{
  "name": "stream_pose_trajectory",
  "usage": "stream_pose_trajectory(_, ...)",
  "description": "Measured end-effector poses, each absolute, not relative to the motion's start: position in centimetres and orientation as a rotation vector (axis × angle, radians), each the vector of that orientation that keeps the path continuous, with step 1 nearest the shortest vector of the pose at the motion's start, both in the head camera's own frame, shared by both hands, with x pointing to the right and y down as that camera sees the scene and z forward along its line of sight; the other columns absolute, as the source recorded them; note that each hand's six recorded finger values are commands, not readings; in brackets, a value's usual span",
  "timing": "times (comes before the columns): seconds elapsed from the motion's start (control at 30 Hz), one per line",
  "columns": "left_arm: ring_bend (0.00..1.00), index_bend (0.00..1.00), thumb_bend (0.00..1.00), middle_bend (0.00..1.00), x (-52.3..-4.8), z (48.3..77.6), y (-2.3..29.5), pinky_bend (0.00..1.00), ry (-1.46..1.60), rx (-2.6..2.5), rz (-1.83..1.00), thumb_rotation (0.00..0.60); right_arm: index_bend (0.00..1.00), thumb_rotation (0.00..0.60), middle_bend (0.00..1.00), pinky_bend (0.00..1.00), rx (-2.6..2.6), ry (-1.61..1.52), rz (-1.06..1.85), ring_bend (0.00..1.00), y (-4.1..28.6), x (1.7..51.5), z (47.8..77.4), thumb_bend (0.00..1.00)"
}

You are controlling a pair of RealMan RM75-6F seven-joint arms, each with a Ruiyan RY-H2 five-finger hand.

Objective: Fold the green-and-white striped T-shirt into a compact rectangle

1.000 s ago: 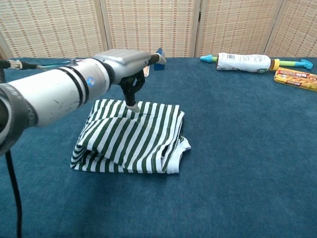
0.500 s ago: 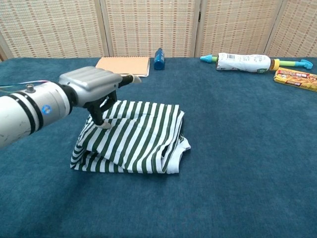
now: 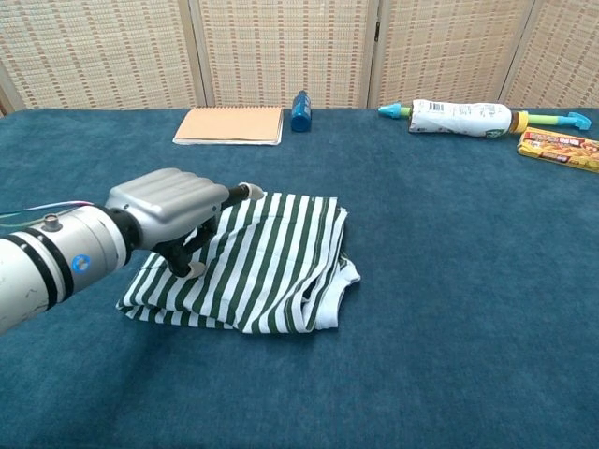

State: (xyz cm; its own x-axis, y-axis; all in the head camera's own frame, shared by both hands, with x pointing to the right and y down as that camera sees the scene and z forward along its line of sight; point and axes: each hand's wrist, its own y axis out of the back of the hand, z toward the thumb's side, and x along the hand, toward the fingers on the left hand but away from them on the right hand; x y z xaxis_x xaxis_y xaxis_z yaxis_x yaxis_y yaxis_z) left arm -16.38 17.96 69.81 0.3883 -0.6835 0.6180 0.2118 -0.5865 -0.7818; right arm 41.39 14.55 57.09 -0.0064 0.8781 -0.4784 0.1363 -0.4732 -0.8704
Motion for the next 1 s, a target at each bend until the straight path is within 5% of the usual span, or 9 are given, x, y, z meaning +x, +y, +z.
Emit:
stream_pose_trajectory(0.5, 0.7, 0.0, 0.16, 0.78, -21.0, 66.1, 16.2, 0.92, 0.644, -1.81, -1.328, 0.6, 0.29, 0.6, 0.87, 1.0, -1.623, -1.095, 1.517, 0.95, 14.4, 41.9, 55.8, 0.2)
stream_pose_trajectory(0.77, 0.52, 0.0, 0.16, 0.59, -27.7, 63.7, 15.3, 0.76, 0.831, -1.741, -1.376, 0.6, 0.3, 0.6, 0.79, 0.99, -1.62, -1.086, 1.521, 0.83, 14.9, 42.6, 55.4, 0.24)
stream_pose_trajectory(1.0, 0.38, 0.03, 0.16, 0.44, -33.3, 62.3, 16.0, 0.59, 1.013, -1.68, -1.406, 0.6, 0.28, 0.6, 0.42, 0.5, -1.676, -1.02, 1.477, 0.4, 15.5, 42.6, 55.8, 0.29)
